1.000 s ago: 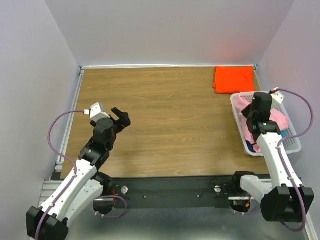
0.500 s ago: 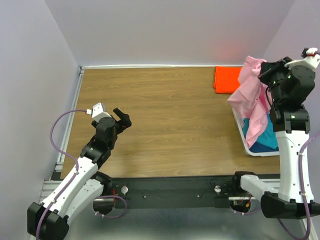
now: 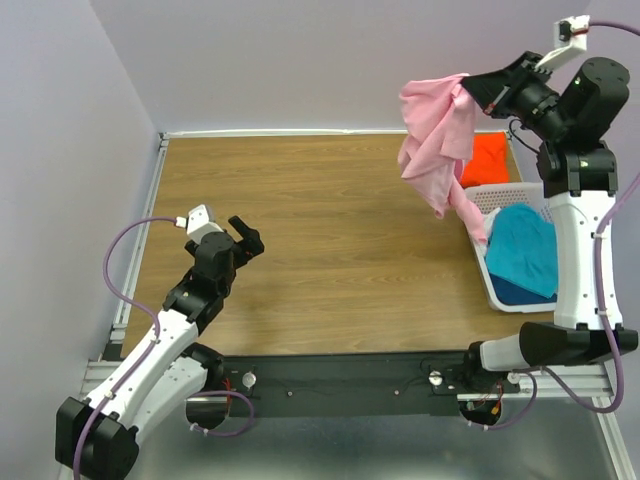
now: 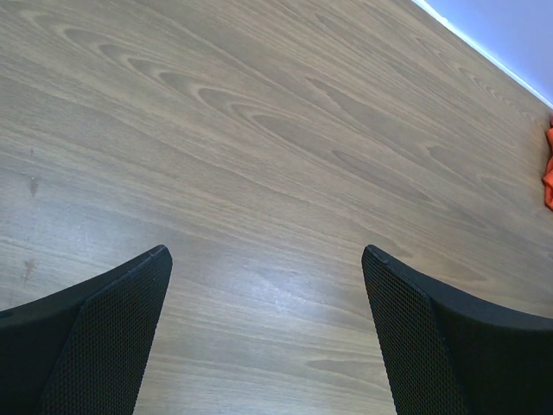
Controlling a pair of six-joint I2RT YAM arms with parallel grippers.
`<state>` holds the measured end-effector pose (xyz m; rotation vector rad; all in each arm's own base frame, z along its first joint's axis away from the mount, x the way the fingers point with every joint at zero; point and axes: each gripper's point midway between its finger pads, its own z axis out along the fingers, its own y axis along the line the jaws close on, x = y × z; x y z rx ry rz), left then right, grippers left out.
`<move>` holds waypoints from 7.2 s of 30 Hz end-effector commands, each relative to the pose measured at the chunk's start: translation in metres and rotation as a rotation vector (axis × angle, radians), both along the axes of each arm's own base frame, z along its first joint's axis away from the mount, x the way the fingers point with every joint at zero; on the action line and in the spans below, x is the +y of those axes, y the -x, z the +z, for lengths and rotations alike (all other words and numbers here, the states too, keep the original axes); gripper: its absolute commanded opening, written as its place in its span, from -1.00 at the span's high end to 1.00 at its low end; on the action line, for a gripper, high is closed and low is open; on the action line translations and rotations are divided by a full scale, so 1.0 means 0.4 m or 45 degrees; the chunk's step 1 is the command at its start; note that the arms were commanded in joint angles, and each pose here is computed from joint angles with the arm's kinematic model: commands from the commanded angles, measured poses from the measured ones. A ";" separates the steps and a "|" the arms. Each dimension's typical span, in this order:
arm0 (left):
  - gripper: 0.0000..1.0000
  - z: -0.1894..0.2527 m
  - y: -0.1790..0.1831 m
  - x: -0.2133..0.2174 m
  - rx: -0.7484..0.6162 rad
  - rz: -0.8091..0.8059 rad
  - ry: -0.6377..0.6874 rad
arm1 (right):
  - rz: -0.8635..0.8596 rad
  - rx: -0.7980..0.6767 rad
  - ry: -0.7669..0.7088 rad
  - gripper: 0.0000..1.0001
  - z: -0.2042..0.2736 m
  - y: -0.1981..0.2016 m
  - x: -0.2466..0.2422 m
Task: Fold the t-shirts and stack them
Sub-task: Move the tshirt to the center of the board, then flatten the tshirt out
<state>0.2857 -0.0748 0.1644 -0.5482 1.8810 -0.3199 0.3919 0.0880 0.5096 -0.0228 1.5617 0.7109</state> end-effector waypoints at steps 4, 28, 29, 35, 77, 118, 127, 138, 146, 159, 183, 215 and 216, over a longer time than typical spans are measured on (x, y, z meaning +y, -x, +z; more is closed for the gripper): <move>-0.97 0.020 -0.011 0.008 -0.002 0.039 0.007 | 0.467 -0.092 0.028 0.99 0.059 0.086 0.233; -0.97 -0.071 0.015 -0.040 0.132 -0.020 0.155 | -0.089 0.811 0.353 0.76 -0.825 0.042 0.164; -0.97 -0.079 0.014 -0.047 0.140 -0.040 0.152 | -0.118 0.863 0.367 0.55 -0.868 0.046 0.153; -0.97 -0.151 -0.011 -0.090 0.233 -0.135 0.120 | -0.334 0.964 0.407 -0.80 -0.956 0.067 0.079; 1.00 -0.239 -0.177 -0.187 0.325 -0.349 0.037 | 0.777 0.409 0.884 -0.32 -1.046 0.006 0.398; 1.00 0.995 0.456 0.004 -1.418 -0.544 0.304 | 0.475 -0.655 0.144 0.99 0.161 0.618 0.183; 1.00 0.737 0.072 0.044 -0.855 -0.041 0.181 | 0.099 -0.105 0.205 0.89 -0.134 0.251 0.194; -0.97 0.042 -0.281 0.060 0.177 0.224 -0.158 | -0.316 0.722 0.579 -1.00 -0.825 -0.046 0.126; -0.97 0.030 -0.259 0.026 0.129 0.123 -0.086 | -0.158 0.798 0.627 -1.00 -0.922 -0.035 0.167; -0.97 -0.164 -0.170 -0.150 0.329 -0.275 0.014 | -0.224 1.014 0.632 -1.00 -1.090 0.020 0.139; -0.75 -0.349 -0.110 -0.207 0.574 -0.170 0.071 | -0.832 1.074 0.195 -1.00 -1.136 0.188 -0.034; 1.00 -0.274 -0.167 -0.188 0.476 -0.144 -0.006 | -0.799 1.164 0.160 0.56 -1.283 0.100 -0.035; 1.00 -0.262 -0.170 -0.189 0.461 -0.146 -0.006 | -0.797 1.147 0.164 0.64 -1.274 0.095 -0.036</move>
